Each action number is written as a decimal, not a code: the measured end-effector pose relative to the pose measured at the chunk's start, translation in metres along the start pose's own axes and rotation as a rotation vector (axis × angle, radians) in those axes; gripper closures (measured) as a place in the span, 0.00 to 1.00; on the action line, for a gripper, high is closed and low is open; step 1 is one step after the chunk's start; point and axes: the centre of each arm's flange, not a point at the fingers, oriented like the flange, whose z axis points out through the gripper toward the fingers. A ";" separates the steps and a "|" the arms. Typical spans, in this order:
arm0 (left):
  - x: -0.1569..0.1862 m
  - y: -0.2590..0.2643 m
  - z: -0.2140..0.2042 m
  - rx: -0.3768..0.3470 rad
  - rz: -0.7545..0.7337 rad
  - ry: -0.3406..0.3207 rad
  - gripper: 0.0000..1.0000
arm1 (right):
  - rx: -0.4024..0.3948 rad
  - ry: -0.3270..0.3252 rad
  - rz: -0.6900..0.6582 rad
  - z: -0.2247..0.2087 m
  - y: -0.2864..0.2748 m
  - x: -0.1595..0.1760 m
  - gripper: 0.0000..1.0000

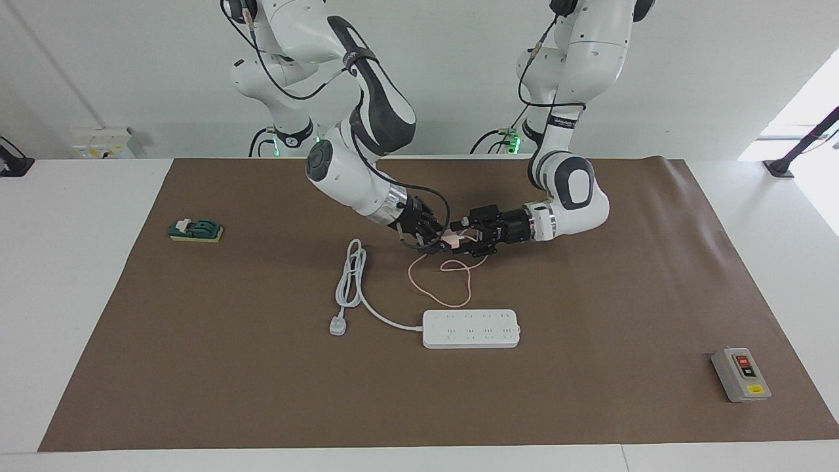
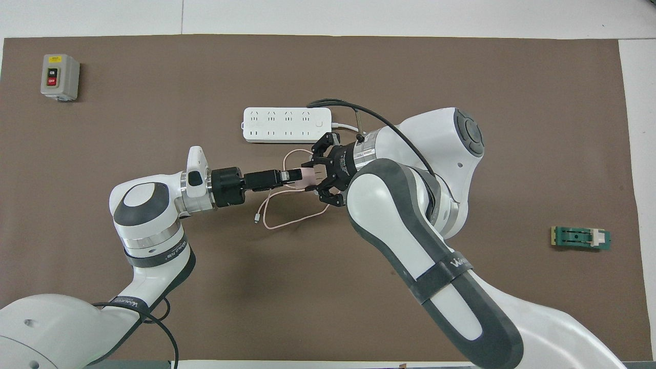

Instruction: Plug charger into power strip

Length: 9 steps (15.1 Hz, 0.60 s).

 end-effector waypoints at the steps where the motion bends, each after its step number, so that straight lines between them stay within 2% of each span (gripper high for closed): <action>1: 0.000 0.000 0.000 0.001 0.001 0.001 0.46 | 0.000 0.000 0.000 0.000 0.000 0.000 0.53; 2: 0.000 0.000 0.000 0.001 0.002 0.001 0.46 | 0.000 0.000 0.000 0.000 0.000 0.000 0.53; 3: 0.000 0.000 -0.001 0.001 0.002 0.001 0.51 | 0.000 0.000 0.000 0.000 0.000 0.000 0.53; 6: 0.001 -0.002 -0.003 0.008 0.002 0.007 0.98 | 0.002 -0.001 -0.002 -0.001 0.000 -0.001 0.53; 9: 0.001 -0.002 -0.003 0.008 0.014 0.008 0.98 | 0.004 -0.001 -0.005 -0.001 -0.001 -0.002 0.53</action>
